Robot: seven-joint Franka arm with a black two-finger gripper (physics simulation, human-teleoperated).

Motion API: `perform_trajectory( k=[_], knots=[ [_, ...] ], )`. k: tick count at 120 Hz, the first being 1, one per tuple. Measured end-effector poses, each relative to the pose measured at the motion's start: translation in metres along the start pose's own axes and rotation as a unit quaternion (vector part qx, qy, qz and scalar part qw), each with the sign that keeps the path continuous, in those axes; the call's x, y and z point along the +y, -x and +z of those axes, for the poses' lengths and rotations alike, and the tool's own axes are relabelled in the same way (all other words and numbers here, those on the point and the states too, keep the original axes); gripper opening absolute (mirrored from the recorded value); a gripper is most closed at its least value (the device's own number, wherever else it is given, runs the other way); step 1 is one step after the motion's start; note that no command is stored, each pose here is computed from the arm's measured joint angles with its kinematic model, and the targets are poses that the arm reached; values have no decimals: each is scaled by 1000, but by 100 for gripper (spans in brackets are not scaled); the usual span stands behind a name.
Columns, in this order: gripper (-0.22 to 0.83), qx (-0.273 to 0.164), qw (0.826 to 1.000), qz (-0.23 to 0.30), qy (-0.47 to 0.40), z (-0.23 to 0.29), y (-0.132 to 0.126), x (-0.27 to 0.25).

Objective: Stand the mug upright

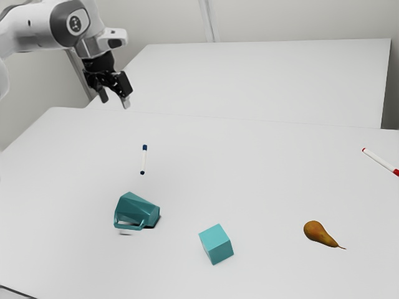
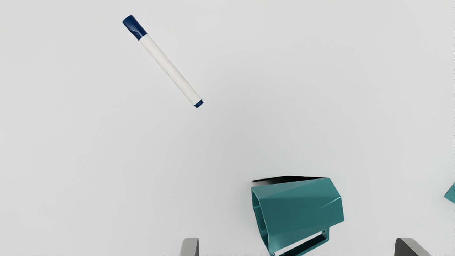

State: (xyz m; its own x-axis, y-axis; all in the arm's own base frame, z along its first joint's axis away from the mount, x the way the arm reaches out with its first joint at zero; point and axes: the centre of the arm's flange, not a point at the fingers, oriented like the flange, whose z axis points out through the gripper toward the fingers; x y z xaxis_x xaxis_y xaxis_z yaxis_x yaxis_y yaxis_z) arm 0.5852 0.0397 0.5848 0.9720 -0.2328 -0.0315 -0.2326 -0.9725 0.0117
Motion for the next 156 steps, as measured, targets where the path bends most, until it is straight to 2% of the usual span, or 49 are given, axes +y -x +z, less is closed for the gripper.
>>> perform_trajectory(
  k=[20,34,46,57,70,77,100,121,156],
  knots=[
    [61,2,1000,-8,20,5,9,-9],
    [61,-16,994,-59,94,41,35,-43],
    [61,-32,977,-123,169,82,74,-84],
    [62,-47,953,-177,241,128,107,-110],
    [62,-58,931,-204,298,169,130,-117],
    [62,-65,926,-195,317,188,131,-106],
    [61,-79,926,-130,346,230,113,-49],
    [61,-50,925,-140,350,242,126,-80],
    [61,-56,921,-125,364,285,122,-81]
  ],
)
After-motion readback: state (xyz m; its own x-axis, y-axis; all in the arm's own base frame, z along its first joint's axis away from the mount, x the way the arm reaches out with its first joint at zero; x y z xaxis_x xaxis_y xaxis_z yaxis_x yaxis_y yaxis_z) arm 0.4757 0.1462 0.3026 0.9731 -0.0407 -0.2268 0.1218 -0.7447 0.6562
